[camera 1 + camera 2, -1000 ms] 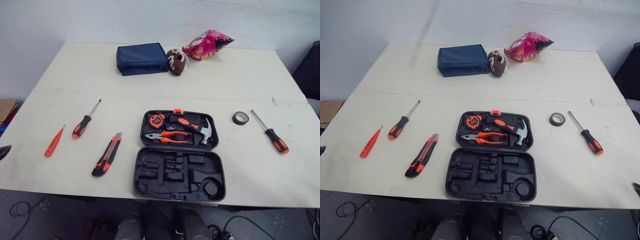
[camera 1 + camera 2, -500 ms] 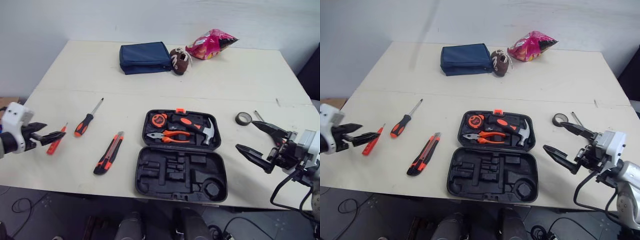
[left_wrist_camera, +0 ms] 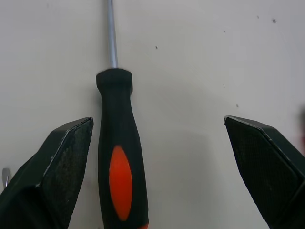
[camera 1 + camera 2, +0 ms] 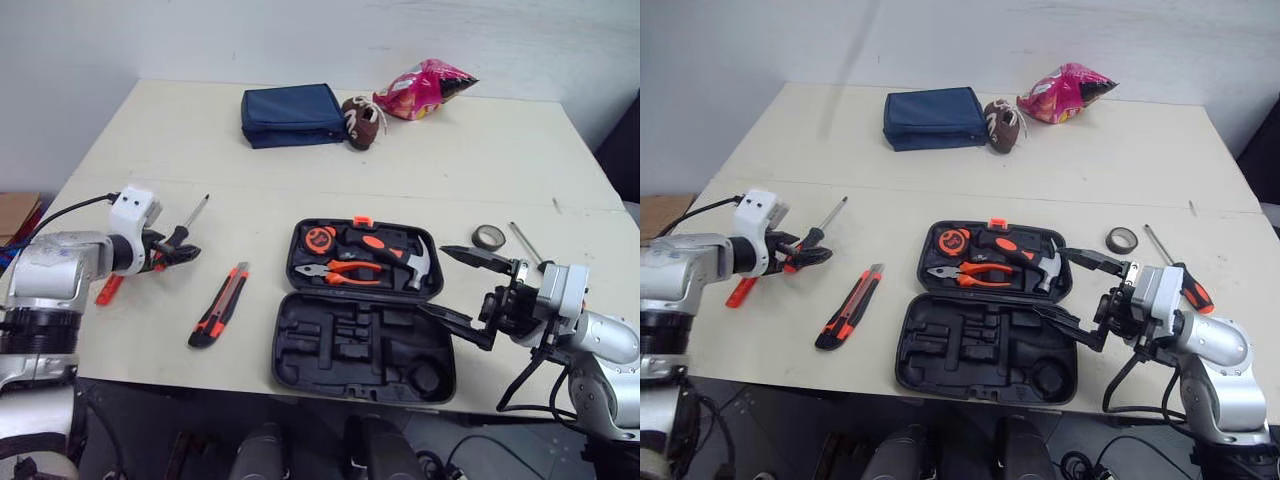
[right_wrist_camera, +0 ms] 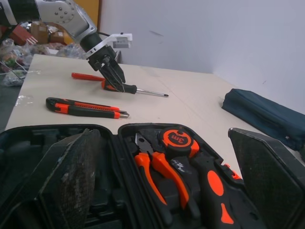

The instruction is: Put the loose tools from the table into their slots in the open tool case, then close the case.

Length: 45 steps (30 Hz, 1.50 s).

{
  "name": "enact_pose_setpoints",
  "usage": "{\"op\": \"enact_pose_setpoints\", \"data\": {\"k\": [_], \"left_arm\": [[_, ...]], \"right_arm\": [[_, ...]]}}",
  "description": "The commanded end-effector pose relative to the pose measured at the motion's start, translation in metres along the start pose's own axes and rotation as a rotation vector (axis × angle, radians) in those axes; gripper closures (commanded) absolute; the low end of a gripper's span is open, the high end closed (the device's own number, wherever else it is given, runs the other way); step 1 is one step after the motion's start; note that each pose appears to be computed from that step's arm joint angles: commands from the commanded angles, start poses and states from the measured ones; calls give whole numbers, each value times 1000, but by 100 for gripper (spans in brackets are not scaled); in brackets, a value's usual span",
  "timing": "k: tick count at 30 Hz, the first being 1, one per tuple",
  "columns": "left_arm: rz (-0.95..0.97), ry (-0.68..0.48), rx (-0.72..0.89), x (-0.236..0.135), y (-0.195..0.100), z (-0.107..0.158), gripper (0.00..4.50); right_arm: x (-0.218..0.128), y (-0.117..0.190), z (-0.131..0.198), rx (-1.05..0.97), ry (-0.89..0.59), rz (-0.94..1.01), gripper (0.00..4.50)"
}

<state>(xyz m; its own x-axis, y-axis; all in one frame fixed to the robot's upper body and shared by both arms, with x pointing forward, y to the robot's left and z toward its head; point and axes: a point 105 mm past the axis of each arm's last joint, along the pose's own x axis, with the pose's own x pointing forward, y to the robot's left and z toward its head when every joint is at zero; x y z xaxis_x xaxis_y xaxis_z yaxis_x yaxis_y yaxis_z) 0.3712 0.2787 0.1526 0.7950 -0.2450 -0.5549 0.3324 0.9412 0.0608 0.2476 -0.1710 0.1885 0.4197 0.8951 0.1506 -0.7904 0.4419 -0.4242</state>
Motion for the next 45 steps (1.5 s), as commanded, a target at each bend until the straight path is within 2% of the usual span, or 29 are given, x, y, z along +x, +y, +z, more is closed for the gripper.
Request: {"op": "enact_pose_setpoints", "data": {"k": [1,3,6,9,12,13,18,20,25,27,30,33,35,37,39,45], "left_arm": [[37,28,-19,3,3,-4,3],[45,42,-29,4,5,-8,3],[61,59,-59,6,8,-14,89],[76,118,-65,4,12,-29,228],[98,73,-85,3,16,-26,368],[102,61,-91,2,17,-25,372],[53,-191,22,-10,10,19,372],[-55,-292,215,-22,-13,37,372],[-392,-443,650,-56,-83,52,372],[-533,-400,792,-59,-112,43,372],[-679,-342,907,-59,-142,35,372],[-786,-248,906,-54,-170,31,372],[-784,-141,836,-47,-176,27,372],[-797,-78,897,-42,-183,18,372],[-818,-49,960,-37,-196,13,372],[-820,-20,991,-20,-229,16,372]], "right_arm": [[1,0,8,-44,-11,2,0],[0,0,8,-47,-6,0,0],[0,0,7,-48,2,-4,0],[0,0,7,-46,12,-5,0],[1,0,6,-44,24,-7,0],[1,0,6,-44,26,-7,0],[1,0,4,-36,43,-7,0],[0,1,3,-37,61,8,0],[-2,-1,4,-40,64,11,0],[-3,1,1,-39,89,38,0],[-2,2,0,-33,105,57,0],[-2,1,0,-29,109,58,0],[-2,1,0,-27,111,56,0],[-2,0,-1,-20,115,52,0],[-1,2,-3,-21,130,71,0],[-10,6,-11,-1,176,67,0]]}}
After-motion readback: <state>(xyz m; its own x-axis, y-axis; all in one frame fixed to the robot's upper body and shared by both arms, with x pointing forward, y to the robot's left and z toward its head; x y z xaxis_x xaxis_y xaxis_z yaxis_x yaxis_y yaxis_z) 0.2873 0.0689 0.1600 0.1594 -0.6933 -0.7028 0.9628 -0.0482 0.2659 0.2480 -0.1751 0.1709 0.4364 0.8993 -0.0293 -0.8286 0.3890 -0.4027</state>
